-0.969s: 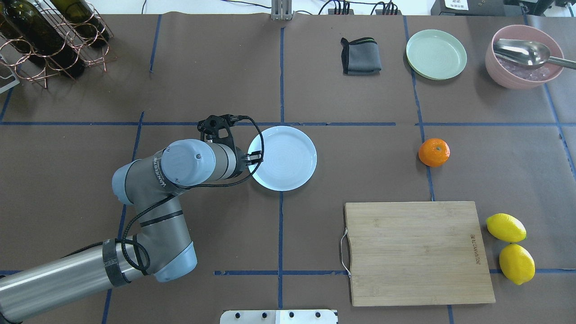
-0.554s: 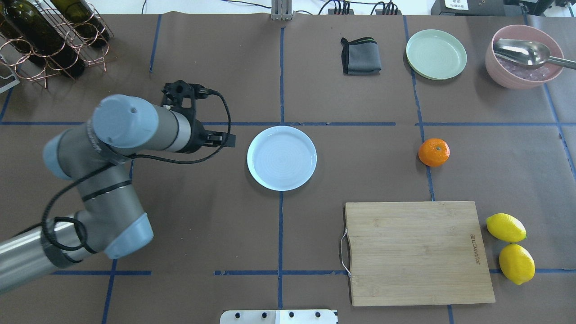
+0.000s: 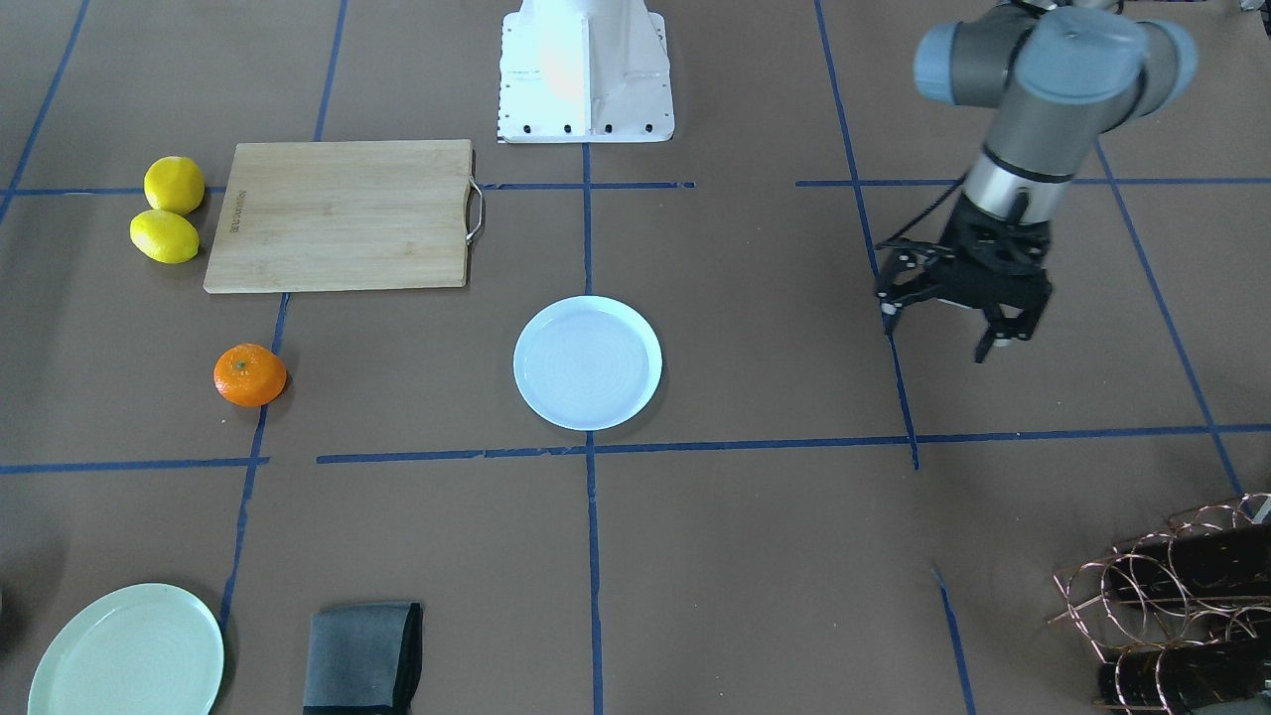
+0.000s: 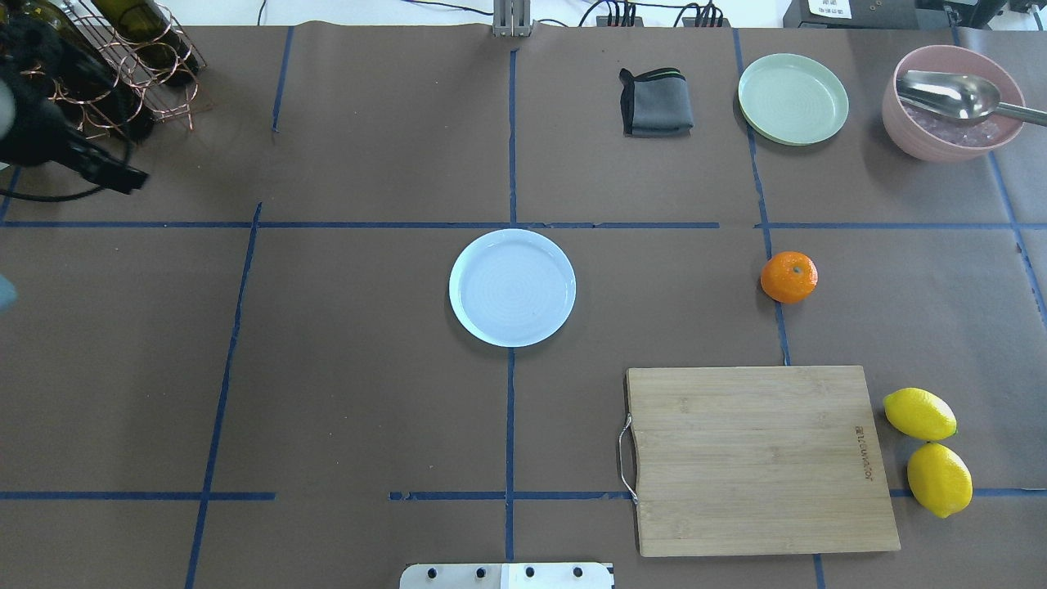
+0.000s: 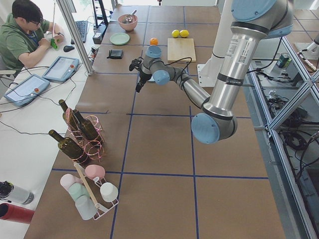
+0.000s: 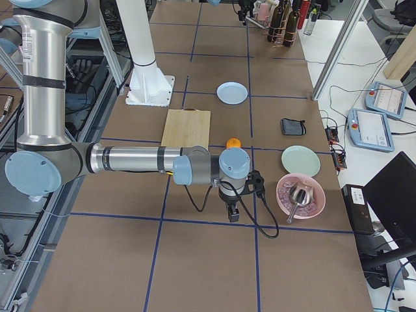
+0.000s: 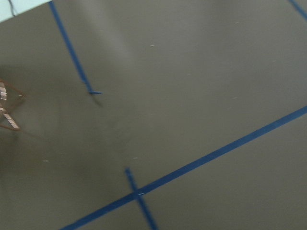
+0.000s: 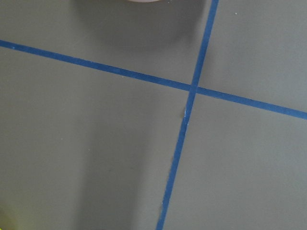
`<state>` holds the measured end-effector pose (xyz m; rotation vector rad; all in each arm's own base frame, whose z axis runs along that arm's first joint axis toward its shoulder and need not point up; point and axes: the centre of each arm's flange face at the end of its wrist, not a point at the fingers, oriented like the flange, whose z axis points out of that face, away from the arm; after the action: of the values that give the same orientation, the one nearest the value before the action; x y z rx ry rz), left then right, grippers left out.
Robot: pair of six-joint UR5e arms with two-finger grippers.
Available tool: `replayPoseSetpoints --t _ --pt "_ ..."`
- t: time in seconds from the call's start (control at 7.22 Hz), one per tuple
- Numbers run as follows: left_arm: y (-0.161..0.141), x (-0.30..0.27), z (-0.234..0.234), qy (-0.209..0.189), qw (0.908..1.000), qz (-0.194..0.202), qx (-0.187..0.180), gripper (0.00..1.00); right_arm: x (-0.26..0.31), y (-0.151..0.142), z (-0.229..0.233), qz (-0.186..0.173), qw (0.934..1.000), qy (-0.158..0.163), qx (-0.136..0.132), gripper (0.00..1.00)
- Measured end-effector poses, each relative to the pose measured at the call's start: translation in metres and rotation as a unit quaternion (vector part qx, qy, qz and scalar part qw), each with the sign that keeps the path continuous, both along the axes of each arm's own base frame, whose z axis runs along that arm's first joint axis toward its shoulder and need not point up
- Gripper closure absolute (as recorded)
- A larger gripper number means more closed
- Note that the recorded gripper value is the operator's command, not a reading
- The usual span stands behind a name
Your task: Pick orange to plate
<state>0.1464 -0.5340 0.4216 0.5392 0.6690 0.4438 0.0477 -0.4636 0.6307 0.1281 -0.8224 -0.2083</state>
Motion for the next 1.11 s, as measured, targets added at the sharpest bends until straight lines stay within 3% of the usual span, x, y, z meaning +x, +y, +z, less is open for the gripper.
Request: replayPoseSetpoints --t 0.28,0.55,0.83,1.11 --pt "0.023 -0.112 0.09 -0.022 0.9994 0.013 -0.021 0.0 -0.003 0.0 -0.01 -0.003 0.9993 -0.022 0.03 0.0" --pt "0.05 -0.164 0.178 -0.037 0.9918 -0.008 -0.122 0.0 -0.008 -0.01 -0.026 -0.008 0.998 -0.023 0.059 0.0" --pt "0.07 -0.21 0.214 -0.034 0.9735 -0.047 -0.221 0.0 -0.024 -0.034 -0.055 -0.016 0.9963 -0.024 0.081 0.0" --pt "0.079 -0.235 0.211 -0.025 0.9645 -0.07 -0.254 0.0 -0.074 -0.058 -0.085 -0.017 0.9976 -0.017 0.065 0.0"
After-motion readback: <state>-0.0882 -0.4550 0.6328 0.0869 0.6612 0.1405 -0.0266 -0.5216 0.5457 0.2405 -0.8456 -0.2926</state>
